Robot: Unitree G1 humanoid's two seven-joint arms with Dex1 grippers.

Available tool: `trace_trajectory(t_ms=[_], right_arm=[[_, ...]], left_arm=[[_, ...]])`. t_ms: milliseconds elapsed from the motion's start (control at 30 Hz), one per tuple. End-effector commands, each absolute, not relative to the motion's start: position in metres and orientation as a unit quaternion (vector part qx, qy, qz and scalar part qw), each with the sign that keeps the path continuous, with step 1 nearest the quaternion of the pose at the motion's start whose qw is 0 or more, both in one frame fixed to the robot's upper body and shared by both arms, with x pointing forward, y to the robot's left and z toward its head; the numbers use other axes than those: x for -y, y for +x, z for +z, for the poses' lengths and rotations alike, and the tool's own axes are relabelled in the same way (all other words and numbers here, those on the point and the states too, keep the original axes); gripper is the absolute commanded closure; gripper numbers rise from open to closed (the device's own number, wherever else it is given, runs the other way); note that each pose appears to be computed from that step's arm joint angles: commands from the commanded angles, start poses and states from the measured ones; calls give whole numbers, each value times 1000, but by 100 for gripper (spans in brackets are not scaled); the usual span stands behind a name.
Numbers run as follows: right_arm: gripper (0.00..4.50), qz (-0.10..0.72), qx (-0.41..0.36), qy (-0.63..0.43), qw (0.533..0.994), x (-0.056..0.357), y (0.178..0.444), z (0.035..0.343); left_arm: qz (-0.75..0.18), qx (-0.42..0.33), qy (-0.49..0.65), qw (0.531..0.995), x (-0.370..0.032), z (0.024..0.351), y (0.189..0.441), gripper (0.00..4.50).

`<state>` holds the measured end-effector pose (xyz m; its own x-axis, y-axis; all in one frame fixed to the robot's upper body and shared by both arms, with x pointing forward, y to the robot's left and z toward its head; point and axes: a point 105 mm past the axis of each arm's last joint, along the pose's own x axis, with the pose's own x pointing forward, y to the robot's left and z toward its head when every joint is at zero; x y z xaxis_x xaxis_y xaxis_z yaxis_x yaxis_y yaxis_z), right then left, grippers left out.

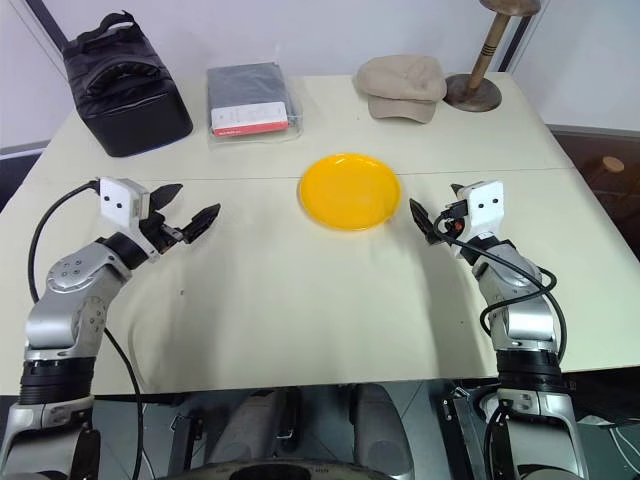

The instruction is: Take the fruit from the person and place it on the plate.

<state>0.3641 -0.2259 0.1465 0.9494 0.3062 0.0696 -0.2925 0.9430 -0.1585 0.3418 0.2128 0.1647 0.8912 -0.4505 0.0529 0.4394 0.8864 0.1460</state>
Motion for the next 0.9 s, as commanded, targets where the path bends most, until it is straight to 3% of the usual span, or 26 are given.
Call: trace_trajectory(t_ms=[33,900], right_arm=[[0,148,80,-79,983,228,365,166],[0,145,78,-81,983,230,364,166]], left_arm=[[-220,76,59,971,-218,181,339,7],[-221,74,66,970,-216,181,338,7]])
